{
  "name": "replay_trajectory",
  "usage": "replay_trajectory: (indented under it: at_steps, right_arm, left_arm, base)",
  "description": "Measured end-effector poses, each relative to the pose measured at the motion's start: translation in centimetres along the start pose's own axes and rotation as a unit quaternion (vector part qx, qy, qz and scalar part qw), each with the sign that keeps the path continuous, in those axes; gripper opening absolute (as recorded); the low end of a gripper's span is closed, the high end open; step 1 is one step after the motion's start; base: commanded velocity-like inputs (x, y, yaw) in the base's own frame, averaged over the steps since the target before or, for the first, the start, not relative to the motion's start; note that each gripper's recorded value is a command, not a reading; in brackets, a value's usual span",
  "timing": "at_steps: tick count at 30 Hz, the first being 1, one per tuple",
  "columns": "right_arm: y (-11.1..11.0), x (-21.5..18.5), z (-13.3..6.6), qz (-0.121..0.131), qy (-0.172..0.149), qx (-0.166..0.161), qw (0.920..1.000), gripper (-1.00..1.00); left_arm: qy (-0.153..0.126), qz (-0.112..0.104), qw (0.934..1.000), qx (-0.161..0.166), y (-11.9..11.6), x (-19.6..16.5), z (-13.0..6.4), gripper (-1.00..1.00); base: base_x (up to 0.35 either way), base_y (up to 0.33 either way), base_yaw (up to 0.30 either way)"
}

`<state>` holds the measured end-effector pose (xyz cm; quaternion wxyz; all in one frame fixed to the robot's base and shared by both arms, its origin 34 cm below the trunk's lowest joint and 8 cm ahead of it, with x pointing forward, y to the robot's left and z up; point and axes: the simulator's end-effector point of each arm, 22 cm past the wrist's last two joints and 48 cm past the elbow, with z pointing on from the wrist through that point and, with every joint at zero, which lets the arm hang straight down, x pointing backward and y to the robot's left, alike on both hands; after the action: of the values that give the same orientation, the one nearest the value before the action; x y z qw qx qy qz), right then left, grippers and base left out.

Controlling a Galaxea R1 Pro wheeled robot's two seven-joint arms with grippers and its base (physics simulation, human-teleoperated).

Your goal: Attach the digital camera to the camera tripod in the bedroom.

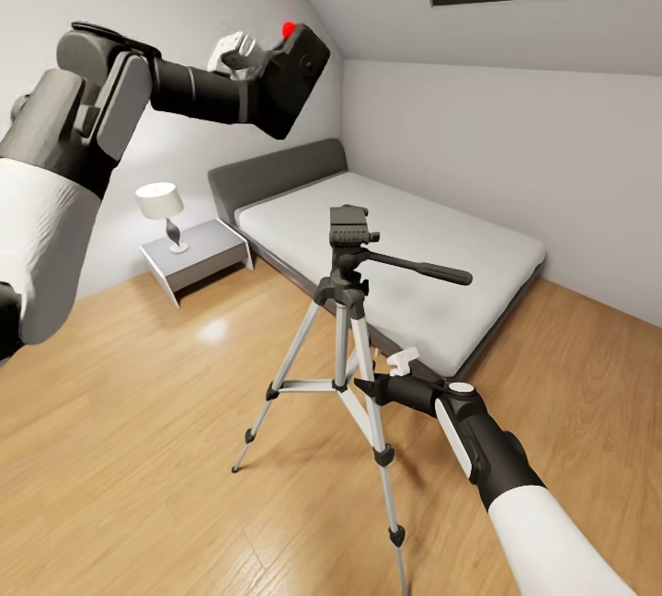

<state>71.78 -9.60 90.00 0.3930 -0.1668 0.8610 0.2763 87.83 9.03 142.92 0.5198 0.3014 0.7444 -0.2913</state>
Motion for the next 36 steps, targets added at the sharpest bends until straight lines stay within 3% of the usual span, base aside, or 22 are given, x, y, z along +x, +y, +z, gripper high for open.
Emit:
replay_trajectory:
  at_steps: [5, 10, 14, 15, 18, 24, 28, 36]
  right_arm:
    - [0.0, 0.0, 0.0, 0.000, 0.000, 0.000, 1.0000, -1.00]
    - [0.0, 0.0, 0.0, 0.001, 0.000, 0.000, 1.0000, -1.00]
    - [0.0, 0.0, 0.0, 0.001, 0.000, 0.000, 1.0000, -1.00]
    - [0.0, 0.0, 0.0, 0.001, 0.000, 0.000, 1.0000, -1.00]
    - [0.0, 0.0, 0.0, 0.001, -0.001, 0.000, 1.0000, -1.00]
    - [0.0, 0.0, 0.0, 0.002, -0.001, 0.001, 1.0000, -1.00]
    - [0.0, 0.0, 0.0, 0.002, -0.001, 0.001, 1.0000, -1.00]
    - [-0.1, -0.1, 0.0, 0.003, -0.002, 0.002, 1.0000, -1.00]
  left_arm:
    - [0.054, -0.012, 0.9984, 0.006, 0.1, 2.9, 1.8, -1.00]
    - [0.084, -0.014, 0.9962, 0.015, -0.3, 1.6, 1.9, -1.00]
    - [0.127, 0.023, 0.9917, -0.004, -0.5, 1.7, 2.5, -1.00]
    - [0.144, 0.042, 0.9885, -0.016, -0.4, 2.0, 2.7, -1.00]
    - [0.169, 0.071, 0.9828, -0.027, -0.1, 2.7, 2.9, -1.00]
    - [0.208, 0.135, 0.9688, -0.001, -1.0, 4.2, 2.8, -1.00]
    - [0.219, 0.156, 0.9630, 0.009, -1.3, 4.6, 2.6, -1.00]
    - [0.224, 0.175, 0.9587, 0.011, -1.5, 4.6, 2.6, -1.00]
  base:
    - [0.000, 0.000, 0.000]
    - [0.000, 0.000, 0.000]
    - [0.000, 0.000, 0.000]
    - [0.000, 0.000, 0.000]
    - [0.000, 0.000, 0.000]
    - [0.000, 0.000, 0.000]
    - [0.000, 0.000, 0.000]
    - [0.000, 0.000, 0.000]
